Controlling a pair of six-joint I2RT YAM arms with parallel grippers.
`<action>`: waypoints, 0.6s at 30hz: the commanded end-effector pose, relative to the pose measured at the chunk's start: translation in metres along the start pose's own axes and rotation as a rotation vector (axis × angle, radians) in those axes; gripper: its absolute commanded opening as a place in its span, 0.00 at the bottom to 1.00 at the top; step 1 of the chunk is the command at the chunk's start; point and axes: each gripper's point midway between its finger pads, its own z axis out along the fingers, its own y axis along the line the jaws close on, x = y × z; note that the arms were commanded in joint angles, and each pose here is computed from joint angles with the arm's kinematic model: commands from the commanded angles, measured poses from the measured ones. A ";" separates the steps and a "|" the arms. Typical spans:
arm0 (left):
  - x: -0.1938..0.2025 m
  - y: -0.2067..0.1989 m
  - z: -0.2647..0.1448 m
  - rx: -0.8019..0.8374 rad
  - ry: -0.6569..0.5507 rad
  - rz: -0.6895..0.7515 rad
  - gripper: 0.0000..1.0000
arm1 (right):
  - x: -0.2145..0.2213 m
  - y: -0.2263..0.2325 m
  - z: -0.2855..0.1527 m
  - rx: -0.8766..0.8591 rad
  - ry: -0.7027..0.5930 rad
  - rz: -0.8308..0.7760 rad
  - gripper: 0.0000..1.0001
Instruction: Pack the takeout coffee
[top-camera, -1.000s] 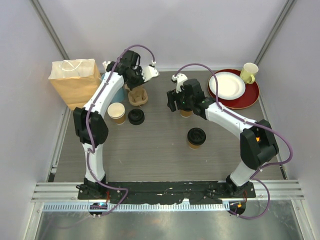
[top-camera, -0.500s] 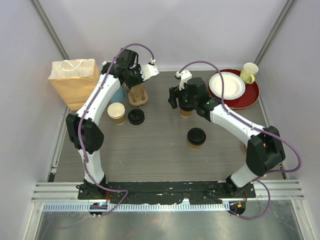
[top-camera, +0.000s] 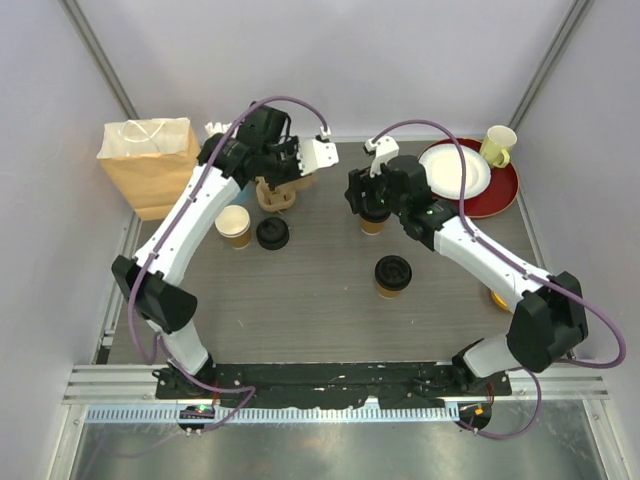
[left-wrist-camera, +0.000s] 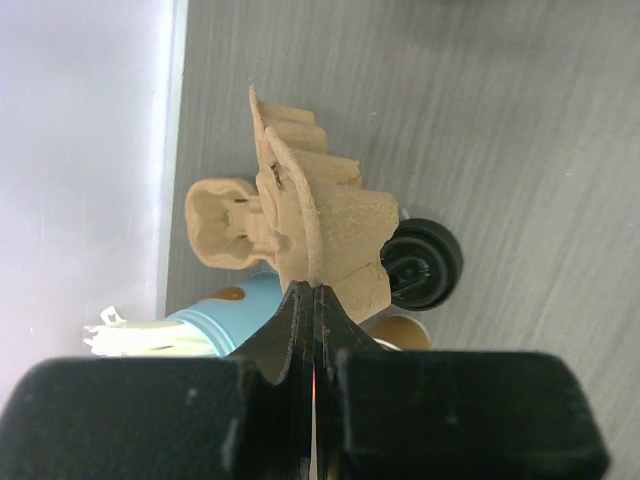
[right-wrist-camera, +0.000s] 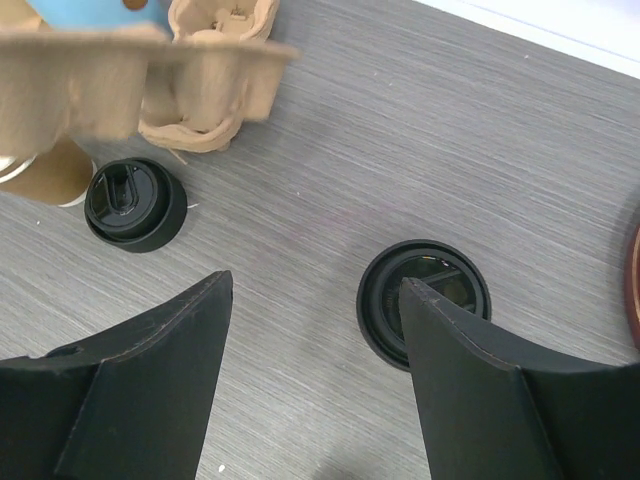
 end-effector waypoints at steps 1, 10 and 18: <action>-0.008 -0.032 -0.021 0.079 -0.027 -0.025 0.00 | -0.027 -0.014 -0.023 0.056 -0.088 0.031 0.73; 0.018 -0.104 -0.031 0.230 0.050 0.013 0.00 | -0.049 0.000 -0.053 -0.052 -0.127 0.054 0.74; 0.035 -0.191 -0.014 0.348 0.125 0.064 0.00 | -0.037 0.034 -0.060 -0.181 -0.147 0.028 0.74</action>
